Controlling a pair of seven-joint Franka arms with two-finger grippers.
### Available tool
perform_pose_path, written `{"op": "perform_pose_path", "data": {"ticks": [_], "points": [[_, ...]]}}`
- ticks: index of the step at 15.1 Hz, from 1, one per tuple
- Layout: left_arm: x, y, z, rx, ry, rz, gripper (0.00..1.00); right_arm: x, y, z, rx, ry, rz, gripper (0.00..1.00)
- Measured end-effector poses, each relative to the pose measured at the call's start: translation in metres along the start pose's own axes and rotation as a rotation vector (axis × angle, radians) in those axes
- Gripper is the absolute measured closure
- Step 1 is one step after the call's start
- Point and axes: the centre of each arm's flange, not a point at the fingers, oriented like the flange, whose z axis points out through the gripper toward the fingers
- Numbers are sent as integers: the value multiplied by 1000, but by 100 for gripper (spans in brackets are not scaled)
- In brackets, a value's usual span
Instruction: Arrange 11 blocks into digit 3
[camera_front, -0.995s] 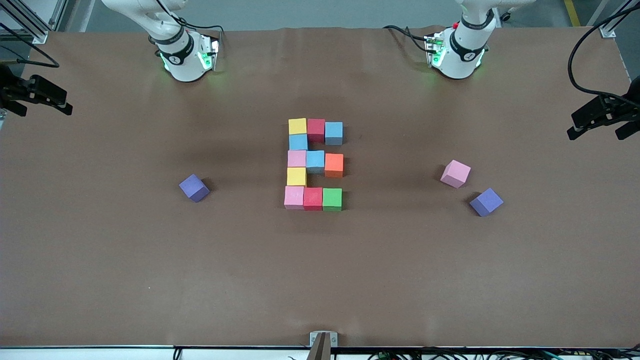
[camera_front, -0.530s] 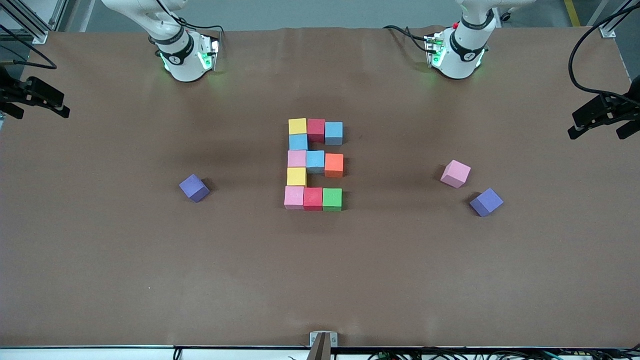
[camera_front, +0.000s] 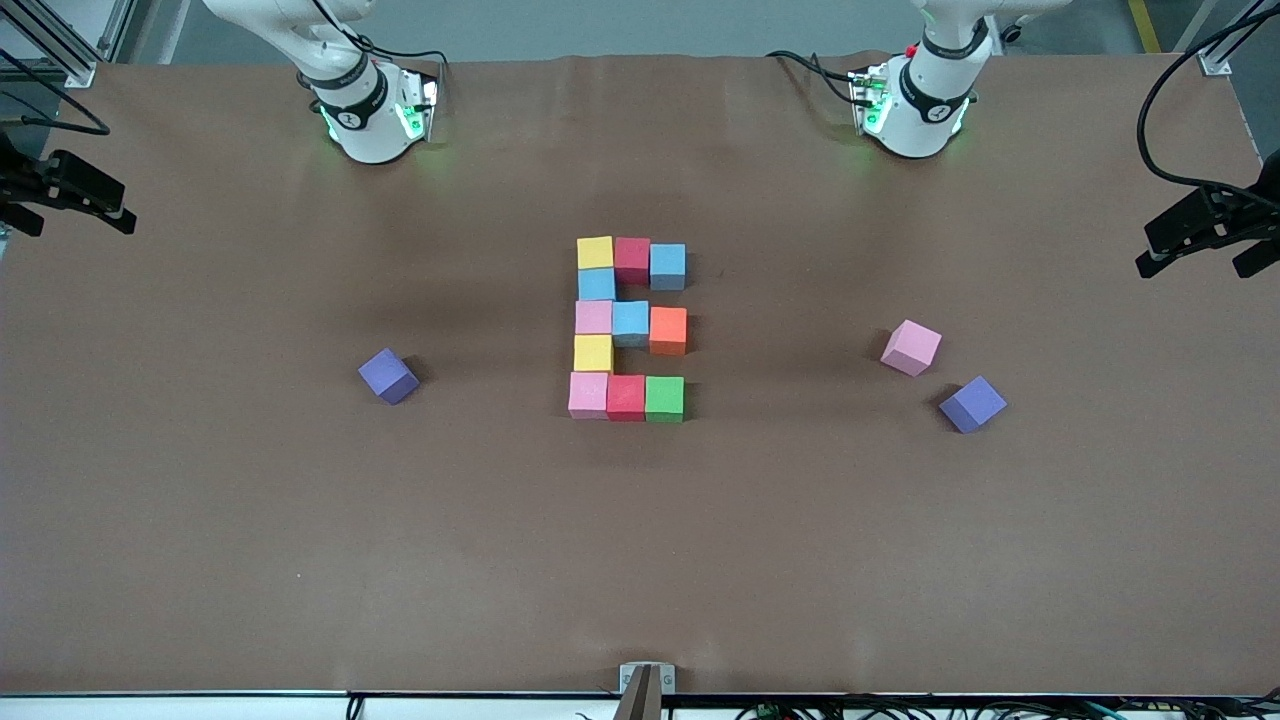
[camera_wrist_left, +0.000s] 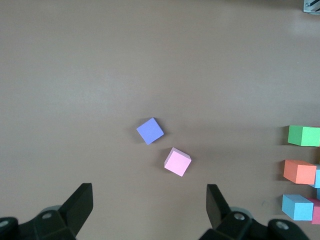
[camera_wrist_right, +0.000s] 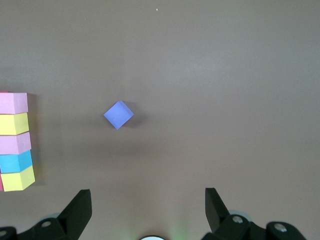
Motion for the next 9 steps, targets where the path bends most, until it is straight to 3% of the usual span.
{"op": "perform_pose_path", "data": {"ticks": [9], "points": [[0,3,0,-1,0,6,0,-11,-6,-25,1,-3,-16,0]]}}
